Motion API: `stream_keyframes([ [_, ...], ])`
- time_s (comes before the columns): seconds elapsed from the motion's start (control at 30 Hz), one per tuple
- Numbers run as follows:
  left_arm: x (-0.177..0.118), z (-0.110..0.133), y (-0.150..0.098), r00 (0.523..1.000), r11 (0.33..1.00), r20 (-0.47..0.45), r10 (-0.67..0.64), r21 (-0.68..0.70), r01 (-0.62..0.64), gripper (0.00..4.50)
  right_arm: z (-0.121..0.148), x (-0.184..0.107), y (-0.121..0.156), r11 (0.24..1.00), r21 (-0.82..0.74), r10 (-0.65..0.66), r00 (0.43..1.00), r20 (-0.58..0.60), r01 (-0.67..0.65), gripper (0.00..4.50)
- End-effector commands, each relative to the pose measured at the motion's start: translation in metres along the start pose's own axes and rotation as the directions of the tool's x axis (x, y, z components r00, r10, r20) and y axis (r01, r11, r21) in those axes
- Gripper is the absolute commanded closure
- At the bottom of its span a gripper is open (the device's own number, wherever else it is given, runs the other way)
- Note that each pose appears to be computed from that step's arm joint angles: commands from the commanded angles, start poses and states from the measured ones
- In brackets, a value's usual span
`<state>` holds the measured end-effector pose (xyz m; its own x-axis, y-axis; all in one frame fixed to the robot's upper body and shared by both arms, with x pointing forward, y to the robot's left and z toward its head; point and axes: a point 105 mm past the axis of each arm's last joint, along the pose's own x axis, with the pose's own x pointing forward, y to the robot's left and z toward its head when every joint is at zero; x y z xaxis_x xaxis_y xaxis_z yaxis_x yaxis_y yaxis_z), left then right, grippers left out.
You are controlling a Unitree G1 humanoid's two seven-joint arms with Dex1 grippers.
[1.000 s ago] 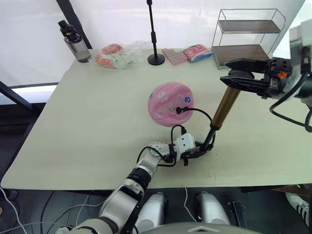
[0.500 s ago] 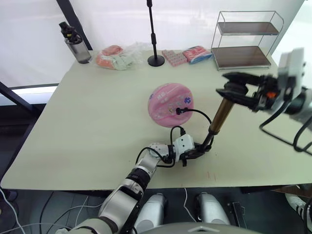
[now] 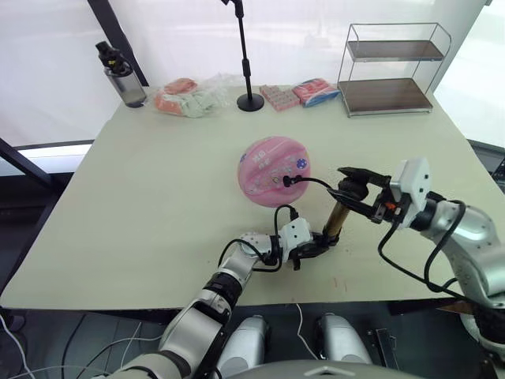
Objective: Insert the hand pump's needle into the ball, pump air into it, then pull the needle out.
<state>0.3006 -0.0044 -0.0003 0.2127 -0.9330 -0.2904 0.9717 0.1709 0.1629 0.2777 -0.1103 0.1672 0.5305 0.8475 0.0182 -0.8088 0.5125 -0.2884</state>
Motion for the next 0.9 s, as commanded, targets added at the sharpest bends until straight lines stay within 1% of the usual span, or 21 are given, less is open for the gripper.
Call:
stream_keyframes([
  [0.03, -0.003, -0.022, -0.013, 0.997, 0.998, -0.063, -0.032, -0.057, 0.029, 3.43, -0.036, 0.003, 0.015, 0.996, 0.086, 0.031, 0.996, -0.087, -0.023, 2.64],
  [0.13, -0.003, -0.022, -0.014, 0.998, 0.998, -0.063, -0.029, -0.061, 0.025, 3.43, -0.039, 0.003, 0.017, 0.995, 0.098, 0.024, 0.997, -0.078, -0.017, 2.64],
  [0.23, -0.003, -0.022, -0.014, 0.998, 0.998, -0.063, -0.028, -0.064, 0.024, 3.43, -0.04, 0.004, 0.014, 1.0, 0.019, -0.002, 0.997, -0.079, 0.003, 2.64],
  [0.27, -0.003, -0.022, -0.014, 0.998, 0.998, -0.063, -0.027, -0.065, 0.023, 3.43, -0.041, 0.004, 0.015, 1.0, -0.006, 0.009, 0.997, -0.083, -0.009, 2.64],
  [0.33, -0.003, -0.023, -0.014, 0.998, 0.998, -0.065, -0.027, -0.067, 0.023, 3.43, -0.033, 0.004, 0.016, 1.0, -0.006, 0.024, 0.999, -0.048, -0.024, 2.64],
  [0.4, -0.004, -0.023, -0.014, 0.997, 0.997, -0.067, -0.027, -0.068, 0.023, 3.43, -0.021, 0.005, 0.015, 0.998, -0.04, 0.039, 0.999, -0.001, -0.039, 2.64],
  [0.5, -0.004, -0.024, -0.014, 0.997, 0.997, -0.071, -0.031, -0.072, 0.026, 3.43, -0.009, 0.004, 0.012, 0.996, -0.08, 0.047, 0.999, 0.025, -0.045, 2.64],
  [0.63, -0.004, -0.025, -0.014, 0.996, 0.996, -0.078, -0.037, -0.079, 0.03, 3.43, 0.028, 0.002, -0.009, 0.988, -0.157, 0.017, 0.995, 0.097, -0.001, 2.64],
  [0.8, -0.005, -0.025, -0.014, 0.996, 0.997, -0.08, -0.04, -0.076, 0.034, 3.43, 0.061, -0.001, -0.023, 0.983, -0.182, 0.014, 0.99, 0.142, 0.012, 2.64],
  [0.9, -0.004, -0.025, -0.015, 0.996, 0.996, -0.079, -0.041, -0.077, 0.035, 3.43, 0.084, -0.004, -0.031, 0.972, -0.231, 0.015, 0.982, 0.186, 0.029, 2.64],
])
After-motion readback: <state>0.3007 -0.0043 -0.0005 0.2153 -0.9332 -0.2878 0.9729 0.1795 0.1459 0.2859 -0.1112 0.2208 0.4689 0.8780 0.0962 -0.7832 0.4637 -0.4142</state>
